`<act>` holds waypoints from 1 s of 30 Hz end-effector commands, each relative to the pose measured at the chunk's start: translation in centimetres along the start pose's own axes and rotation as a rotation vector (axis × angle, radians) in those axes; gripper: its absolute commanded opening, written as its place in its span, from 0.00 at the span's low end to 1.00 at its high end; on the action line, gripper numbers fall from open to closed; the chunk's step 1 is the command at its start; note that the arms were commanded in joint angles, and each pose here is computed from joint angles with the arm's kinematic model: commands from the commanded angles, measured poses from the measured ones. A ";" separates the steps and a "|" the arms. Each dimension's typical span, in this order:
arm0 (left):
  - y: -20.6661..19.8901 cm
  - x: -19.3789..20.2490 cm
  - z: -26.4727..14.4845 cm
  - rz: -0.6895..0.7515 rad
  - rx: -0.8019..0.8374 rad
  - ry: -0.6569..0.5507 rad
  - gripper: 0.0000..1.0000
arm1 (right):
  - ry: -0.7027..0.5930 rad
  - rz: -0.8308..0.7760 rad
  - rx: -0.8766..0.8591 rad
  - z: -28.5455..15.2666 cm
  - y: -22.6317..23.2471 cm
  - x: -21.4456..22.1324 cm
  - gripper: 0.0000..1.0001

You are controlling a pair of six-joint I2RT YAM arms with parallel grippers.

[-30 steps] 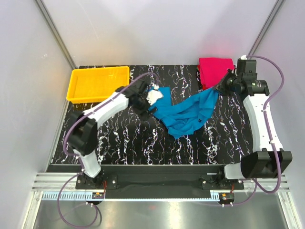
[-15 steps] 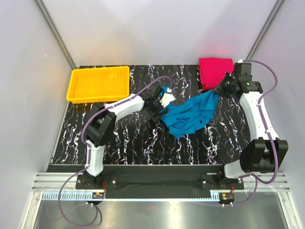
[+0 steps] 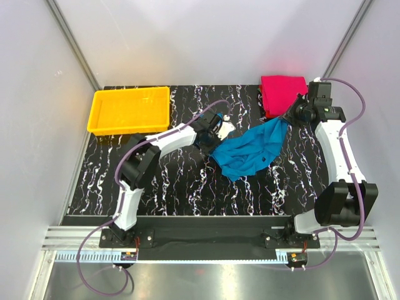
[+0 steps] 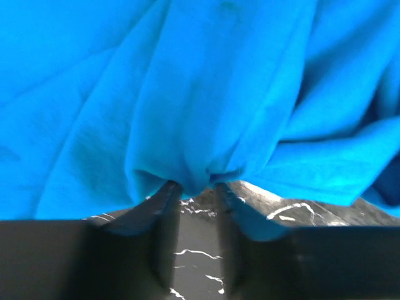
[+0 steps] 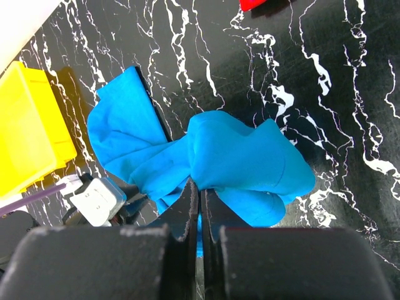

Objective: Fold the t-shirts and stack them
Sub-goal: Flatten the tshirt out

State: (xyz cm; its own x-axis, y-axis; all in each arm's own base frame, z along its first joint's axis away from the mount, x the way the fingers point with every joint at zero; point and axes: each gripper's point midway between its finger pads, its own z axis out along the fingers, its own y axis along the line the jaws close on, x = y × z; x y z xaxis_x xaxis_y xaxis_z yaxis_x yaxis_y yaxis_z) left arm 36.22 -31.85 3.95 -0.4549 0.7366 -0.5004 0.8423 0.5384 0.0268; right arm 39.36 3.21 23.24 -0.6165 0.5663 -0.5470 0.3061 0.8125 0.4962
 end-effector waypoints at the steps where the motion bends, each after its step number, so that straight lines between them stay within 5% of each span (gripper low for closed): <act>1: 1.6 -2.1 -0.5 -0.002 -0.086 -0.052 0.11 | -0.044 -0.017 -0.035 -0.4 0.6 -1.3 0.00; 3: 1.7 -2.3 -1.0 0.004 -0.098 -0.068 0.00 | -0.053 -0.018 -0.036 -0.6 0.6 -1.6 0.00; 12: 4.7 -3.2 -5.2 0.000 -0.161 -0.128 0.00 | -0.076 -0.024 -0.046 -1.4 0.7 -2.6 0.00; 15: 8.6 -3.3 -11.0 -0.029 -0.233 -0.150 0.00 | -0.097 -0.048 -0.112 -1.4 2.8 -4.6 0.00; 20: 16.7 -5.9 -25.6 -0.060 -0.514 -0.348 0.00 | -0.283 -0.078 -0.315 -3.4 10.4 -13.8 0.00; 24: 19.4 -7.9 -34.9 0.001 -0.722 -0.464 0.00 | -0.458 -0.133 -0.427 -8.1 15.6 -20.4 0.00; 25: 19.9 -8.6 -38.0 0.000 -0.772 -0.507 0.00 | -0.547 -0.168 -0.482 -12.4 17.7 -22.1 0.00; 30: 21.0 -8.3 -45.0 0.012 -0.897 -0.561 0.00 | -0.633 -0.200 -0.514 -17.0 19.0 -22.8 0.00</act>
State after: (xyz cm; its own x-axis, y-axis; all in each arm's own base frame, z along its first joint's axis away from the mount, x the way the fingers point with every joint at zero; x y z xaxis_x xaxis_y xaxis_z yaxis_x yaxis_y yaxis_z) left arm 45.24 -12.59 46.59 -0.0028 0.5019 -0.8649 0.3277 0.8176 0.4734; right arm 50.73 4.14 52.03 -0.1570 0.5282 -0.8345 -0.2047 0.8092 0.5507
